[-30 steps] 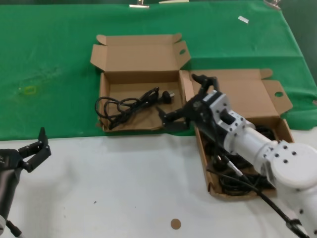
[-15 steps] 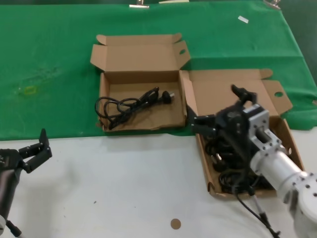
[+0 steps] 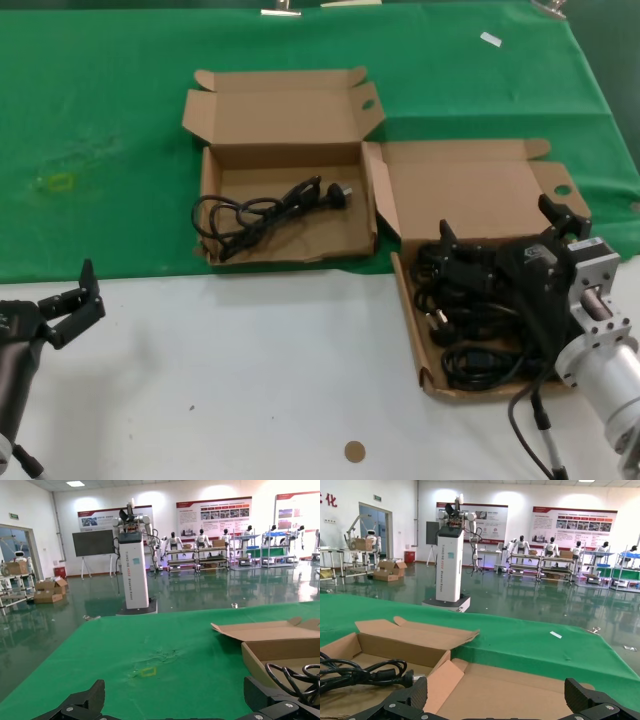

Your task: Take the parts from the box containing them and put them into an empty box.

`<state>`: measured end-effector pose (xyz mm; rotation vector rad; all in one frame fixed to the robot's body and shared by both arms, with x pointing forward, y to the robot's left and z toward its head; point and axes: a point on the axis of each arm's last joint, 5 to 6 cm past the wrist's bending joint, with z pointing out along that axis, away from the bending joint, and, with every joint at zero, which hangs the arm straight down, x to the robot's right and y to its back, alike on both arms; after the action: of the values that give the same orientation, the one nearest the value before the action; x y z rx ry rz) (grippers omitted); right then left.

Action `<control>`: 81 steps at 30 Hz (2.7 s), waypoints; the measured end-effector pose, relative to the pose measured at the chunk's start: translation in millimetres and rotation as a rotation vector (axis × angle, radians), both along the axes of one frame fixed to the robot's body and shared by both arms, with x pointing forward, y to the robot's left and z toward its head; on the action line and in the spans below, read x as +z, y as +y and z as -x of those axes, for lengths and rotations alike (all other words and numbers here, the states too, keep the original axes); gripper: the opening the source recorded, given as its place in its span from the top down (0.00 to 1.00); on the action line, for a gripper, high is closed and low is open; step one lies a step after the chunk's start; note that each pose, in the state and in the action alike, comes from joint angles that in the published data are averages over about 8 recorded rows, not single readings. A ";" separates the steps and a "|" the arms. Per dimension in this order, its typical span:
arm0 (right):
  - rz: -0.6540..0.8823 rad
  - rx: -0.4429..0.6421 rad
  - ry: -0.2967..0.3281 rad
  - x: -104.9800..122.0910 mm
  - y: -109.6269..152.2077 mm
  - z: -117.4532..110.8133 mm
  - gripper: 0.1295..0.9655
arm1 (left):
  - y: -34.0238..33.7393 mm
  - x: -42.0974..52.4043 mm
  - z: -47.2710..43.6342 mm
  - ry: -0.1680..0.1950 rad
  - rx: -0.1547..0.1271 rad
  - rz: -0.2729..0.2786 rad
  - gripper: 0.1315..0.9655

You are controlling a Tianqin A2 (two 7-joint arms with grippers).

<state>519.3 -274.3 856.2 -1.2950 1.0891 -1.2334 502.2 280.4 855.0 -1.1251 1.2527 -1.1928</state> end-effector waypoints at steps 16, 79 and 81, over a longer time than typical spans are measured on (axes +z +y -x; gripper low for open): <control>-0.002 -0.003 0.000 -0.1 -0.5 0.9 0.00 | 0.0 0.0 0.0 0.000 0.000 0.000 0.00; -0.002 -0.003 0.000 -0.1 -0.5 0.9 0.00 | 0.0 0.0 0.0 0.000 0.000 0.000 0.00; -0.002 -0.003 0.000 -0.1 -0.5 0.9 0.00 | 0.0 0.0 0.0 0.000 0.000 0.000 0.00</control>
<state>518.4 -274.8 856.1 -1.2924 1.0926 -1.2342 502.2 280.4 855.0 -1.1251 1.2527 -1.1928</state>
